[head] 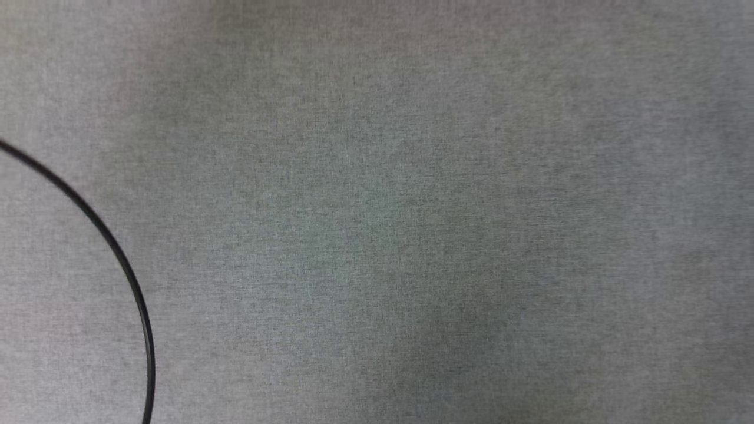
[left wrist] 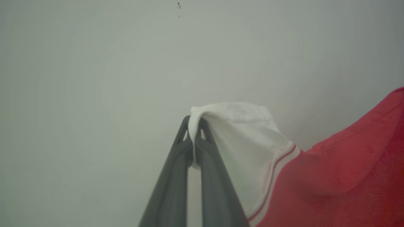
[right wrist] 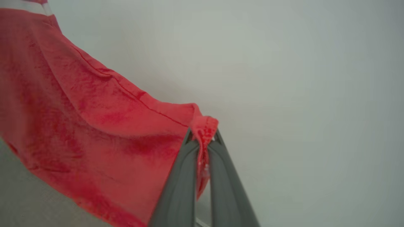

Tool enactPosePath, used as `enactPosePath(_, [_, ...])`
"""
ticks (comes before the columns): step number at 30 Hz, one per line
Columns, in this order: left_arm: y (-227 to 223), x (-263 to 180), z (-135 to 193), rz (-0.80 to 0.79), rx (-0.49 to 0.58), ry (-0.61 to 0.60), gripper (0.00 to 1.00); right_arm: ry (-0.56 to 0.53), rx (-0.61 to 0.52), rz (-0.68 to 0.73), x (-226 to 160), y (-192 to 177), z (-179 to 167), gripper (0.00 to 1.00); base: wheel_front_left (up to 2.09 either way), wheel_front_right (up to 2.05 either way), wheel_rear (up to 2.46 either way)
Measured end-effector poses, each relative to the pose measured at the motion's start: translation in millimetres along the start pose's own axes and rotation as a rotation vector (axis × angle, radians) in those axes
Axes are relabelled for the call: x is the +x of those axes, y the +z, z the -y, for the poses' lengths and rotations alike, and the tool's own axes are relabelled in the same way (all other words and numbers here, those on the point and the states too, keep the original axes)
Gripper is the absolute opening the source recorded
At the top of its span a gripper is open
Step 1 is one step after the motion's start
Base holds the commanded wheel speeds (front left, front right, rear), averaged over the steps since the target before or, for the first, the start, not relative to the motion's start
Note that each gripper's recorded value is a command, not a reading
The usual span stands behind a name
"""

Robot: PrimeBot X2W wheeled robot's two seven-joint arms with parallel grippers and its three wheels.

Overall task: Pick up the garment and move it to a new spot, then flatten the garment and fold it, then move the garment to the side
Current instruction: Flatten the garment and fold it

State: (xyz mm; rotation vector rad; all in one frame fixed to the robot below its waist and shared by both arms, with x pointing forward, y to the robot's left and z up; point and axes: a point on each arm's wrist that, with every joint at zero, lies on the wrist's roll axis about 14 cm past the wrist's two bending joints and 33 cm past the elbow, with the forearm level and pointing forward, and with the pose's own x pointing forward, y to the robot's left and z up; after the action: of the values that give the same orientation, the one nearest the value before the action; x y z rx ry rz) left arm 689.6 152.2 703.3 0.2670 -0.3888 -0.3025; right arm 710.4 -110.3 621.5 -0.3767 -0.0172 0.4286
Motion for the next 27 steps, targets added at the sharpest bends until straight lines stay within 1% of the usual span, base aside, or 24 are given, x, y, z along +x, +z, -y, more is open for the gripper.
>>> enactPosePath(2, [-23, -17, 1, -0.045, -0.017, 0.004, 0.0, 0.034, 0.023, -0.025, -5, -17, -17, 0.0, 0.0, 0.0, 0.0])
enactPosePath(3, [-58, -48, 6, -0.118, -0.051, 0.017, 0.0, 0.09, 0.051, -0.065, -18, -41, -45, 0.0, 0.0, 0.0, 0.0])
enactPosePath(8, [-105, -115, 23, -0.251, -0.128, 0.043, 0.0, 0.18, 0.089, -0.148, -52, -81, -87, 0.0, 0.0, 0.0, 0.0])
enactPosePath(9, [-113, -132, 27, -0.282, -0.128, 0.042, 0.0, 0.195, 0.09, -0.165, -60, -88, -92, 0.0, 0.0, 0.0, 0.0])
enactPosePath(12, [-132, -181, 50, -0.368, -0.172, 0.034, 0.0, 0.23, 0.102, -0.217, -87, -109, -106, 0.0, 0.0, 0.0, 0.0])
enactPosePath(16, [-140, -244, 79, -0.464, -0.23, 0.037, 0.0, 0.262, 0.136, -0.265, -125, -129, -121, 0.0, 0.0, 0.0, 0.0])
enactPosePath(20, [-135, -304, 103, -0.548, -0.298, 0.067, 0.0, 0.281, 0.167, -0.309, -166, -145, -131, 0.0, 0.0, 0.0, 0.0])
enactPosePath(27, [-113, -384, 135, -0.656, -0.41, 0.128, 0.0, 0.288, 0.225, -0.373, -235, -162, -144, 0.0, 0.0, 0.0, 0.0])
